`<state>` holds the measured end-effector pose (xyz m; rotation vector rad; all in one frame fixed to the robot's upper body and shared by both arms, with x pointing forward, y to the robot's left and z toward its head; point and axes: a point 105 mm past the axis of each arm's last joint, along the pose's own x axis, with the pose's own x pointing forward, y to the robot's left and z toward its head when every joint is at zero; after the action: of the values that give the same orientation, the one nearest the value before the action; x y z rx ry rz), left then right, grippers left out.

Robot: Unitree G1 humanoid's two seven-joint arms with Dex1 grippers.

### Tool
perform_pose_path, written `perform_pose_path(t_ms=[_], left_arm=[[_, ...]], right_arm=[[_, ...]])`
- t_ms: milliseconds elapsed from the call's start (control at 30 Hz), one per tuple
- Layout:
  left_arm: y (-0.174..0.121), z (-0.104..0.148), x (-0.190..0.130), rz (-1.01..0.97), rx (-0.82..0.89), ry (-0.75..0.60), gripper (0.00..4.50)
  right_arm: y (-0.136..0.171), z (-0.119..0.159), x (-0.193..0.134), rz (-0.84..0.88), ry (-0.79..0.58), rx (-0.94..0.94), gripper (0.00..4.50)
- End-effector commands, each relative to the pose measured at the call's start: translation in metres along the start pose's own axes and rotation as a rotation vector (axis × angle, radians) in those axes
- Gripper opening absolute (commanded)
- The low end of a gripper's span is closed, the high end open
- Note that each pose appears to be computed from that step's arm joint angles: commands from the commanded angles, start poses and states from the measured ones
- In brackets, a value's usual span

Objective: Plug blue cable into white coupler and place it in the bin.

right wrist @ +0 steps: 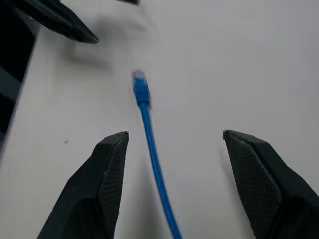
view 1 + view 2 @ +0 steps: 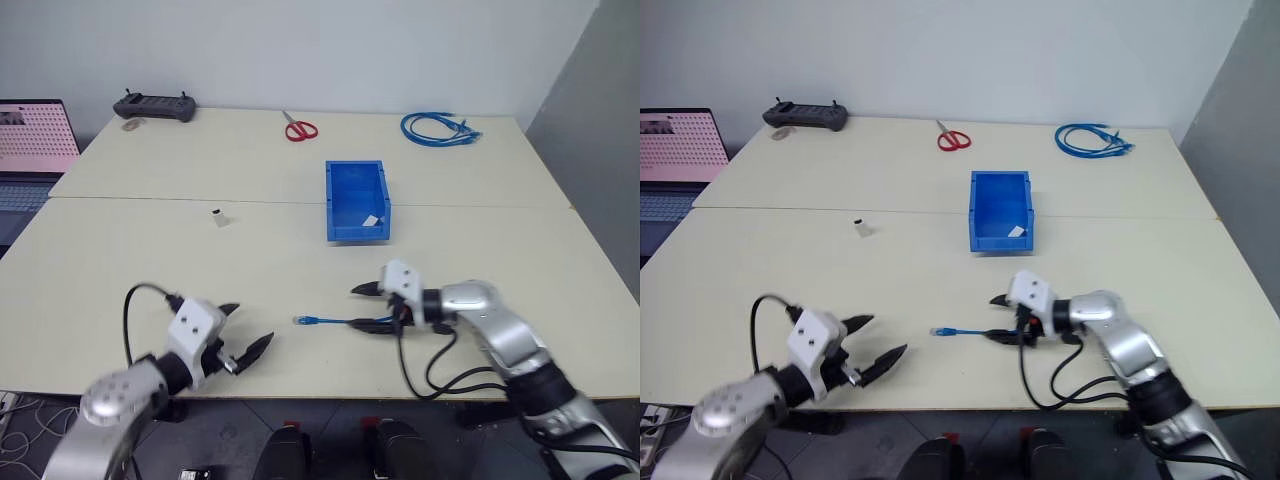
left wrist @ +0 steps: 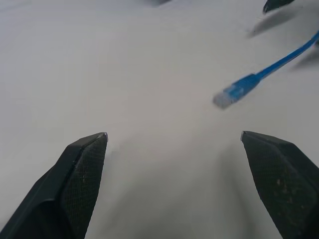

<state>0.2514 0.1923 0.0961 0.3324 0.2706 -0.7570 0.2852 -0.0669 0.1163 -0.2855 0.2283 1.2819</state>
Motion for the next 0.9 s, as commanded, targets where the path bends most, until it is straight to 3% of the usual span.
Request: perform_pose_path(t_ms=[33, 133, 267, 433, 867, 900], left_arm=[[-0.010, -0.001, 0.018, -0.243, 0.054, 0.020, 4.50], [-0.015, -0.011, 0.037, -0.421, 0.085, 0.070, 4.50], [-0.017, -0.037, 0.044, -0.622, 0.231, 0.186, 4.50], [-0.003, -0.052, 0.041, -0.717, 0.309, 0.260, 3.43], [-0.009, -0.051, 0.051, -0.703, 0.208, 0.195, 0.84], [-0.009, -0.047, 0.052, -0.694, 0.197, 0.182, 0.80]], right_arm=[[0.017, 0.037, -0.017, 0.019, -0.103, 0.125, 3.12], [0.024, 0.043, -0.026, 0.001, -0.114, 0.174, 3.12], [0.022, 0.024, -0.037, -0.111, -0.043, 0.157, 3.12], [0.013, 0.011, -0.048, -0.232, -0.017, 0.167, 3.19], [0.007, 0.016, -0.039, -0.297, -0.060, 0.169, 3.19], [0.007, 0.017, -0.038, -0.289, -0.064, 0.170, 3.19]])
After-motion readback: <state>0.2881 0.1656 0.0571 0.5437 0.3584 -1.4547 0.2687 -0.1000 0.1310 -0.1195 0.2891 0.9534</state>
